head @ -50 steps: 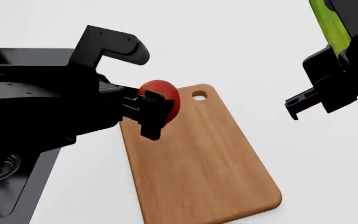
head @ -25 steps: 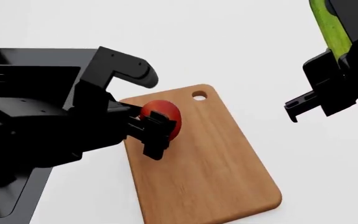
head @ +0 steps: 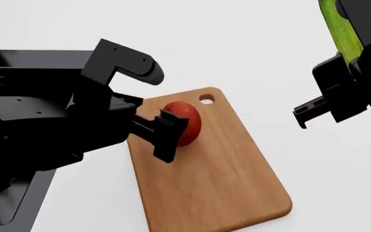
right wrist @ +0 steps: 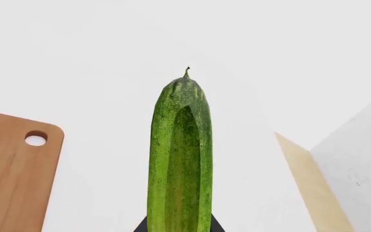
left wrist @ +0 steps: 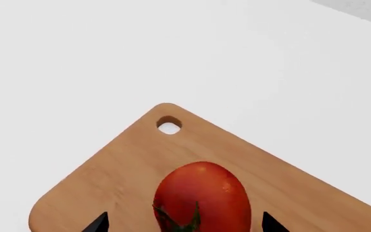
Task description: Pick the vegetables from the sink and place them on the cutting board.
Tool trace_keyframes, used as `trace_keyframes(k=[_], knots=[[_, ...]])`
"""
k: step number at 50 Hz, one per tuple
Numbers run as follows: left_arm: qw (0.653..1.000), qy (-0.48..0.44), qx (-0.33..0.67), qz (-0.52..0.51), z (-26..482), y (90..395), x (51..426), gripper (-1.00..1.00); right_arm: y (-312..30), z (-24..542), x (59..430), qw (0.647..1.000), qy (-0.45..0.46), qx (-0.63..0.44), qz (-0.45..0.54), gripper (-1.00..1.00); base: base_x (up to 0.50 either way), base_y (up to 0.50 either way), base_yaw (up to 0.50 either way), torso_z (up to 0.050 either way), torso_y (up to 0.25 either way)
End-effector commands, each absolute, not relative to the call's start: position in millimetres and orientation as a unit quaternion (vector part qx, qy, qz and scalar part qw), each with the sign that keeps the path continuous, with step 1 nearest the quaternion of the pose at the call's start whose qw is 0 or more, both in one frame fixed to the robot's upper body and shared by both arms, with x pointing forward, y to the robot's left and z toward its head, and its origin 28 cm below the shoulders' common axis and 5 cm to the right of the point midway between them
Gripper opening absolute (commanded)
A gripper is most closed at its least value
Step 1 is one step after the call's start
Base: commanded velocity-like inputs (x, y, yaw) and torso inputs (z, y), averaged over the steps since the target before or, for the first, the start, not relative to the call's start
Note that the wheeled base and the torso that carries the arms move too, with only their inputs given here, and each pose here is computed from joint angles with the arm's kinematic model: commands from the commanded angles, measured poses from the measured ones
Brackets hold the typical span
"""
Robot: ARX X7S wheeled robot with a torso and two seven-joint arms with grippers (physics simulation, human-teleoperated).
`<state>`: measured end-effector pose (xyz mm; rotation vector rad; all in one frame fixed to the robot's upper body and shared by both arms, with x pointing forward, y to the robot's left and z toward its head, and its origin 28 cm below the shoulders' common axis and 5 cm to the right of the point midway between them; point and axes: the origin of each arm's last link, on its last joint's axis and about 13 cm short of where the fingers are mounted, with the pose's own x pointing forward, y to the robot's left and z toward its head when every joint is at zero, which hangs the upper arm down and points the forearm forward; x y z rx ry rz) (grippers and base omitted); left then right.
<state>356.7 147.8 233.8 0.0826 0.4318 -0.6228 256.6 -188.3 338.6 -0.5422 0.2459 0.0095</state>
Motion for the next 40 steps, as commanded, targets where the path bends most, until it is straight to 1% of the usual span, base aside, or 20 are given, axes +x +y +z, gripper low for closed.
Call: trace_keyframes(k=[1, 11, 14, 16, 17, 24, 28, 34, 40], knots=[[0.933, 0.176, 0.033, -0.313, 255, 149, 352, 1.00, -189, 340, 255, 0.956, 0.117, -0.267, -0.001, -1.00, 0.00, 0.00, 0.00, 0.000, 0.000], [0.934, 0.145, 0.022, -0.327, 275, 150, 342, 1.00, -188, 339, 255, 0.955, 0.123, -0.269, 0.003, -1.00, 0.00, 0.00, 0.00, 0.000, 0.000], [0.938, 0.126, 0.008, -0.322, 287, 155, 341, 1.00, -186, 339, 255, 0.956, 0.135, -0.261, 0.012, -1.00, 0.00, 0.00, 0.00, 0.000, 0.000], [0.942, 0.117, -0.001, -0.315, 292, 159, 341, 1.00, -184, 339, 255, 0.950, 0.164, -0.264, 0.011, -1.00, 0.00, 0.00, 0.00, 0.000, 0.000], [0.943, 0.113, -0.006, -0.313, 294, 160, 342, 1.00, -183, 339, 255, 0.951, 0.158, -0.266, 0.010, -1.00, 0.00, 0.00, 0.00, 0.000, 0.000], [0.963, 0.051, -0.017, -0.266, 305, 172, 343, 1.00, -177, 348, 246, 0.951, 0.152, -0.263, 0.052, -1.00, 0.00, 0.00, 0.00, 0.000, 0.000], [0.968, 0.035, -0.028, -0.249, 313, 178, 341, 1.00, -174, 353, 240, 0.950, 0.151, -0.260, 0.084, -1.00, 0.00, 0.00, 0.00, 0.000, 0.000], [0.979, 0.013, -0.040, -0.202, 314, 190, 346, 1.00, -170, 352, 232, 0.940, 0.177, -0.264, 0.123, -1.00, 0.00, 0.00, 0.00, 0.000, 0.000], [0.985, 0.012, -0.052, -0.166, 310, 199, 351, 1.00, -160, 357, 221, 0.916, 0.192, -0.300, 0.186, -1.00, 0.00, 0.00, 0.00, 0.000, 0.000]])
